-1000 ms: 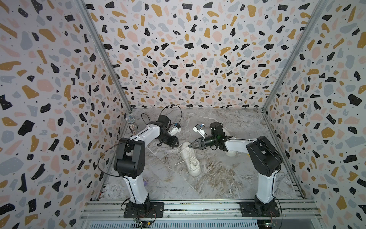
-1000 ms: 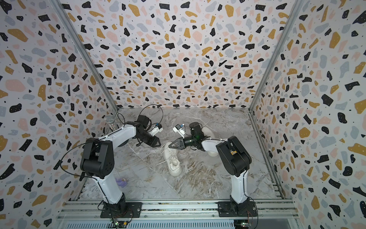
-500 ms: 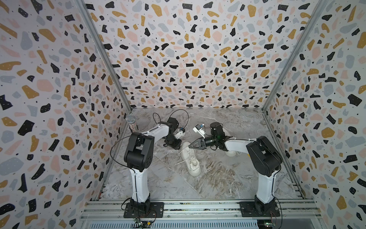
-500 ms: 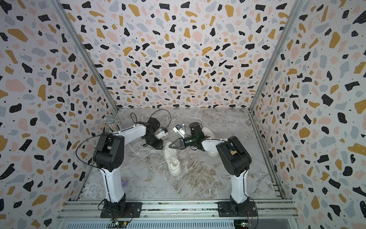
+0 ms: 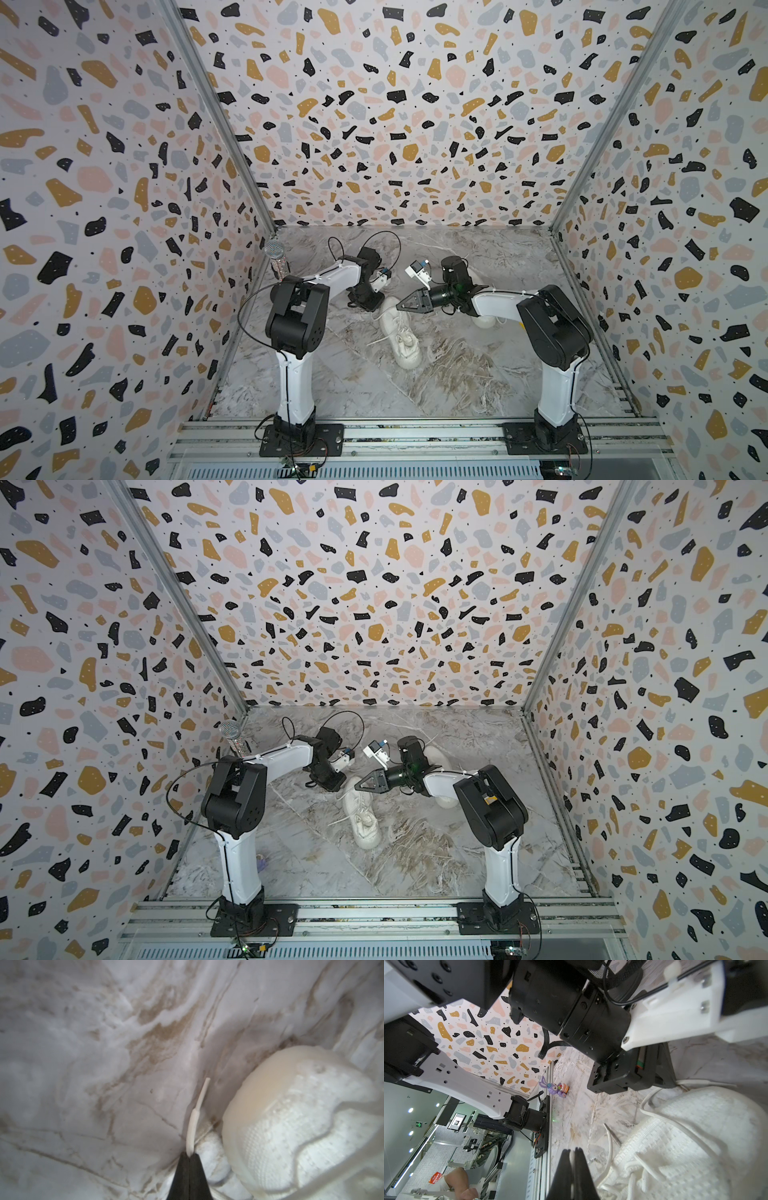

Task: Tie the shoes
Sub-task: Wrap the shoelace around the shoelace.

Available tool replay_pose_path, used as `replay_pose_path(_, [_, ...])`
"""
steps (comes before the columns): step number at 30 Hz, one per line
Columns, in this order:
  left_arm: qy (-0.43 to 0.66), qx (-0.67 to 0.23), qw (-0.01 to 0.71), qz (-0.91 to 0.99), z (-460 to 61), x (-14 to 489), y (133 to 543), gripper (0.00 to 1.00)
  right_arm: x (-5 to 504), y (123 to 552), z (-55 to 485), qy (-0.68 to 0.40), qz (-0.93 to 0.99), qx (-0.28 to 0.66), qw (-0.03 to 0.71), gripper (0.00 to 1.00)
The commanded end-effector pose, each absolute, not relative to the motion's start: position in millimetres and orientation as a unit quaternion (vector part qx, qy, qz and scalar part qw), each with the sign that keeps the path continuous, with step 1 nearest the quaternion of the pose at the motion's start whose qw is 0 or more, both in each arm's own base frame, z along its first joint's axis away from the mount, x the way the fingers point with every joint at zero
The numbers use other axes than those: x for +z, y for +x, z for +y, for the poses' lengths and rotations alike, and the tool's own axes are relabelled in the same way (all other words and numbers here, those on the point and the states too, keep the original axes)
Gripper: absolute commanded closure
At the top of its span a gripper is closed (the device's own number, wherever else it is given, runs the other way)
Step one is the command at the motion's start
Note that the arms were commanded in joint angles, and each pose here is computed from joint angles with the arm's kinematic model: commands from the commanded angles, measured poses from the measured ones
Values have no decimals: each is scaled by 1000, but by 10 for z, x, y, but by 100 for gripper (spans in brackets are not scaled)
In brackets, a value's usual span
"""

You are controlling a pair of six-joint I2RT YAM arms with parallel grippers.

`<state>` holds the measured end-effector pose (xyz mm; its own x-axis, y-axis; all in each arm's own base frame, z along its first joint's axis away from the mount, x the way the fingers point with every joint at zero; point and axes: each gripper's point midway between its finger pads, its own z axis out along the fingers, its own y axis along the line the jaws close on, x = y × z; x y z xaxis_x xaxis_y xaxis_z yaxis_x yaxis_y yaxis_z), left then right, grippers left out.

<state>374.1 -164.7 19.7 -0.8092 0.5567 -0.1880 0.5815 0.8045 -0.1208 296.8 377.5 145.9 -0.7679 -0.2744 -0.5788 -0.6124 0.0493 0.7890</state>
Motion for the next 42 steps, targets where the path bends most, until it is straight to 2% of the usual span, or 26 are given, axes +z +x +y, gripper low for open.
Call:
replay_pose_path(1, [294, -141, 97, 941, -1694, 487, 3681, 100, 1631, 3007, 3723, -315, 716, 601, 166, 100])
replay_pose_path(5, [310, -207, 133, 918, -1691, 880, 3505, 100, 1590, 3071, 3690, -303, 740, 574, 176, 100])
replay_pose_path(11, [373, -248, 125, 885, -1620, 1105, 2945, 100, 1557, 3162, 3661, -288, 768, 544, 176, 100])
replay_pose_path(18, [440, -321, 172, 821, -1785, 1551, 2501, 100, 1496, 3194, 3677, -283, 777, 539, 162, 100])
replay_pose_path(26, [558, -321, 167, 747, -2188, 1636, 2123, 100, 1462, 3188, 3705, -288, 777, 542, 142, 100])
replay_pose_path(37, [634, -279, 173, 700, -2811, 1528, 2122, 100, 1458, 3159, 3753, -300, 766, 556, 122, 100])
replay_pose_path(42, [635, -251, 192, 705, -3002, 1413, 2274, 100, 1454, 3165, 3756, -301, 765, 556, 121, 100])
